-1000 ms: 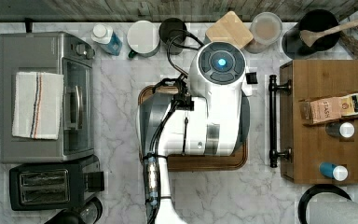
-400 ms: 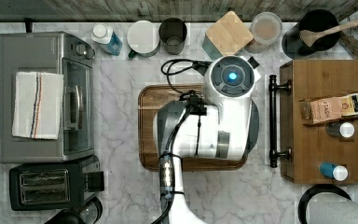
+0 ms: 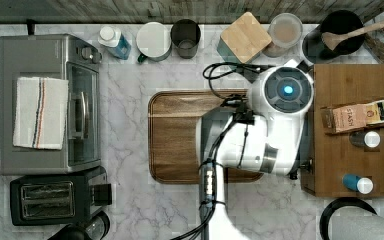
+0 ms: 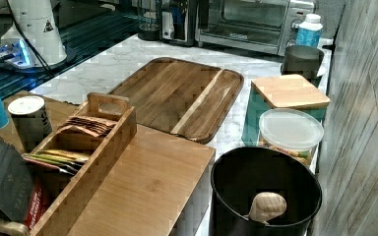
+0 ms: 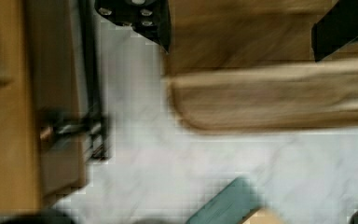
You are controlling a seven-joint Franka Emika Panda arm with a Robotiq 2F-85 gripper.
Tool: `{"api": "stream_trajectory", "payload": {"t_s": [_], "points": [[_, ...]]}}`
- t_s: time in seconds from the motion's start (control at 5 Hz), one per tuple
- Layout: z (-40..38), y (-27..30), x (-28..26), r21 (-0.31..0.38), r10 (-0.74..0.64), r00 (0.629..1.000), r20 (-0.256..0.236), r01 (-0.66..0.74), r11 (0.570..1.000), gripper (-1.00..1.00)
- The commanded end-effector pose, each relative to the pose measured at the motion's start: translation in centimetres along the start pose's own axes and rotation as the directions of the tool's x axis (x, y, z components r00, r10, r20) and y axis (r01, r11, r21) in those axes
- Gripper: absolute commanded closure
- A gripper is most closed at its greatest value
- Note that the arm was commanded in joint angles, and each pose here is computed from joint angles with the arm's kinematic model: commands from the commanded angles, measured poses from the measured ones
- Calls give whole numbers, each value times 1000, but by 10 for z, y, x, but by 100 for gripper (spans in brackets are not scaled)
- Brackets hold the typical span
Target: Open the drawer.
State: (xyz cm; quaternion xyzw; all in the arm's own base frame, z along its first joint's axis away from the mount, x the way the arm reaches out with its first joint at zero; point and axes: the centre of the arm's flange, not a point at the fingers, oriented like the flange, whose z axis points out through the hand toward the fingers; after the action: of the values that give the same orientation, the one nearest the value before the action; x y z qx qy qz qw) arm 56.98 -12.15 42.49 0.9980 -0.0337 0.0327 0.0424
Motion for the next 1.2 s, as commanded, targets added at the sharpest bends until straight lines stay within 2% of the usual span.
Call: {"api": "stream_trajectory", "payload": {"t_s": [0.2,0.4,0.6,0.8,1.0,1.2], "points": [[41,98,-20,0,-29,999,-37,29,1000,-100],[54,104,-32,20,-21,998,-60,23,1000,-100],[66,89,-50,12,23,997,-72,-22,1000,-100],[82,85,-55,18,39,999,-37,-39,999,-100],[99,83,-64,8,49,998,-50,-49,999,-100],[111,93,-62,-47,19,998,-66,-22,999,-100]]}}
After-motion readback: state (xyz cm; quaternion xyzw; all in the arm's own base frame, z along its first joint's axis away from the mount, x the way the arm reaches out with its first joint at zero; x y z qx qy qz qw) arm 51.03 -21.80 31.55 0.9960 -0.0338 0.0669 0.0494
